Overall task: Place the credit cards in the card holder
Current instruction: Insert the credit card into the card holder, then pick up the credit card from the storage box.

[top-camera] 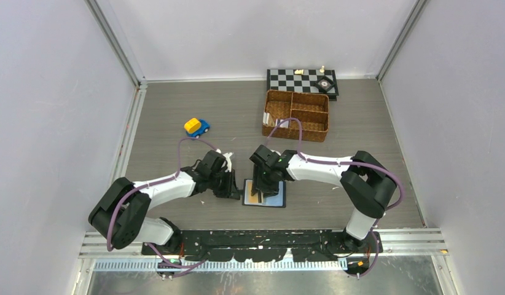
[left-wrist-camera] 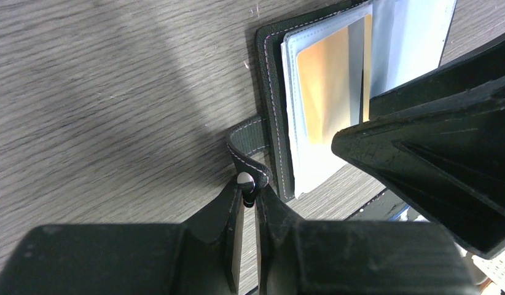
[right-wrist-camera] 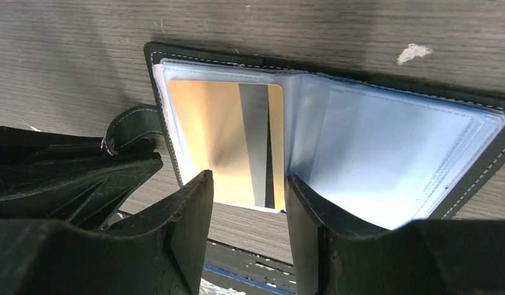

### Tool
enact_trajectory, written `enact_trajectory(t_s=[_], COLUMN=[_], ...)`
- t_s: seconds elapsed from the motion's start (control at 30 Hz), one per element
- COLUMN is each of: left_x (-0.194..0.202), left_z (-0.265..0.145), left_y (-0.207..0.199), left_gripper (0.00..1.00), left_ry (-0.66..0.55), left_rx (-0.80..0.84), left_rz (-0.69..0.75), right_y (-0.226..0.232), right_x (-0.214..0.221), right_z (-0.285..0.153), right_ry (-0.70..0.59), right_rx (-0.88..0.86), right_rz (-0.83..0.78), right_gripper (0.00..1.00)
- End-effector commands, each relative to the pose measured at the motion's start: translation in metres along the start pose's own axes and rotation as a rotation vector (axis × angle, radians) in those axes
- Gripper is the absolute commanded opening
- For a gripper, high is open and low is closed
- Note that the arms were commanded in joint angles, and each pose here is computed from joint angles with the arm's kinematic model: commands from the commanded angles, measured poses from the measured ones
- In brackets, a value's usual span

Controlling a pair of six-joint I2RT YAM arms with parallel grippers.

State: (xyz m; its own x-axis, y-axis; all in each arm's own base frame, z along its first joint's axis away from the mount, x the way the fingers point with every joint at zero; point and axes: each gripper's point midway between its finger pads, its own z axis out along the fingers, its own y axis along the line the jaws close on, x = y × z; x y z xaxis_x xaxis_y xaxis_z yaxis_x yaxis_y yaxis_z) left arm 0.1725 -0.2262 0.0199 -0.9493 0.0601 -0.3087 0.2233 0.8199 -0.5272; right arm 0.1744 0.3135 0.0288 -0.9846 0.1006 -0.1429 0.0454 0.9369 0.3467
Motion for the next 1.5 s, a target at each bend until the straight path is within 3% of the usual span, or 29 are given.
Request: enact_trajectory(t_s=[0.0,0.43,0.57,0.77,1.07,1.3,1.47], left_x=[0.004,0.005,0.004,-0.005,-0.033,-0.063,-0.085], left_z=[0.003,0.004,0.001,-0.013,-0.047,-0.075,-0.101], left_y=[0.005,0.003,0.011,0.018,0.024,0.029,0.026], left_gripper=[0.12,0.09,0.12,0.34,0.73,0.80,0.81], left_ry=[0.005,0.017,0.006,-0.047,-0.137,-0.184,-0.215], left_rx=[-0.009,0.003,-0.046,-0.114,-0.187,-0.191,-0.182], left_rz=[-0.002,0.003,-0.002,0.017,0.031,0.003,0.005], right_y=[0.020,0.030,0.028,0.008,-0.045,-0.032,-0.013], right_x=[-0.009,-0.013,-0.021,-0.067,-0.168,-0.233,-0.280], right_z=[-0.006,-0.006,-0.018,-0.065,-0.119,-0.122,-0.112], right_ry=[-0.033,-0.035,-0.083,-0.219,-0.336,-0.380,-0.426], right_rx=[-0.039,-0.046,-0.034,0.059,0.171,0.157,0.128], right_rz=[-0.022,-0.037,-0.062,-0.191,-0.383,-0.557,-0.351], right_gripper=[0.51,0.47,0.52,0.70,0.77,0.79,0.79])
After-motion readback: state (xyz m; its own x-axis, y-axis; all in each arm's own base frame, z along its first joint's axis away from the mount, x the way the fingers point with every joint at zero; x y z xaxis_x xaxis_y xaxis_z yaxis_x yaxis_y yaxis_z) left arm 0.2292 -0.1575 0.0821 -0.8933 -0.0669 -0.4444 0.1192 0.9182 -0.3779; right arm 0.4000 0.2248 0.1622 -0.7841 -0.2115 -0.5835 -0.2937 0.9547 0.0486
